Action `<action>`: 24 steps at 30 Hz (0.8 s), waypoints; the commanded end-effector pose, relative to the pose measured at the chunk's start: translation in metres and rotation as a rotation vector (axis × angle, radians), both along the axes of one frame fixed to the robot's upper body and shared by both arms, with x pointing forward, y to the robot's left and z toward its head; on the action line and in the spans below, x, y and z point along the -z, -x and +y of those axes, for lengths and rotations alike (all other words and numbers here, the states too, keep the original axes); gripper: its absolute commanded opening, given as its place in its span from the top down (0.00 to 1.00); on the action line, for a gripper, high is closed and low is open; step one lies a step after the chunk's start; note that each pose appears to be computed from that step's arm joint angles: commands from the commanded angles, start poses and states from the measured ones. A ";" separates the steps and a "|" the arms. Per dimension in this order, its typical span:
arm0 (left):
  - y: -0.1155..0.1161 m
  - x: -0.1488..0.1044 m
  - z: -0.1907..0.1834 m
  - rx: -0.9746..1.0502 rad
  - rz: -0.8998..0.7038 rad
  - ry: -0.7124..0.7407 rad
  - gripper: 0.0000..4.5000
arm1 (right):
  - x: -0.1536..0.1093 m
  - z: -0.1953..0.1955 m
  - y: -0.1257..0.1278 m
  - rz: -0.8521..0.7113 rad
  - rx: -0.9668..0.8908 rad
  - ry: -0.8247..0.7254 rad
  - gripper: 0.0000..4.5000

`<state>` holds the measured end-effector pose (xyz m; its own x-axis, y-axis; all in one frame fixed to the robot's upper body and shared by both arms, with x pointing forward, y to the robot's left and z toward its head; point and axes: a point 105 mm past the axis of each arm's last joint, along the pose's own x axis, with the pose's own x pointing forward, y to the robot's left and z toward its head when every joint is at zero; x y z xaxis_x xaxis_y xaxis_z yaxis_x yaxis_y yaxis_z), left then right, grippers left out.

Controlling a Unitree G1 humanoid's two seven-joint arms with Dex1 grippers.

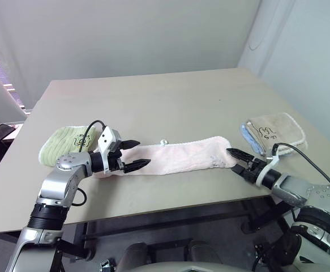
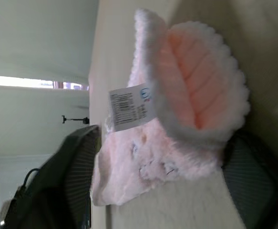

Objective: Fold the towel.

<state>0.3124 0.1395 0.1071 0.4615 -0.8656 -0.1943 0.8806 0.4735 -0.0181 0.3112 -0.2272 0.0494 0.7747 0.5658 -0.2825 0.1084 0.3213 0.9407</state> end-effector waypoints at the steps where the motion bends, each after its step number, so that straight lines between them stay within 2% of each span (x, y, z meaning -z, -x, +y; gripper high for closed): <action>1: -0.002 -0.009 -0.001 -0.002 -0.051 -0.016 0.00 | 0.002 0.008 -0.006 0.012 -0.011 0.008 0.43; 6: -0.007 -0.009 0.001 -0.023 -0.061 -0.021 0.00 | 0.006 -0.007 -0.011 0.009 0.087 0.028 0.82; 8: -0.006 -0.007 0.002 -0.019 -0.059 -0.028 0.00 | 0.000 -0.009 -0.010 -0.022 0.089 0.014 0.96; 9: -0.006 -0.006 0.002 -0.019 -0.056 -0.029 0.00 | -0.003 -0.008 -0.009 -0.037 0.077 0.015 1.00; 16: -0.006 -0.004 0.006 -0.029 -0.051 -0.042 0.00 | -0.035 -0.033 0.008 -0.138 0.041 0.055 1.00; 19: -0.007 -0.004 0.008 -0.042 -0.050 -0.042 0.00 | -0.055 -0.074 0.015 -0.162 0.108 0.142 1.00; 24: -0.008 -0.004 0.011 -0.051 -0.051 -0.051 0.00 | -0.074 -0.120 0.031 -0.160 0.170 0.269 1.00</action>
<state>0.3174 0.1480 0.0997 0.4998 -0.8342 -0.2329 0.8581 0.5135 0.0025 0.2818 -0.3383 0.1150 0.8818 0.3649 -0.2987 0.0607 0.5404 0.8392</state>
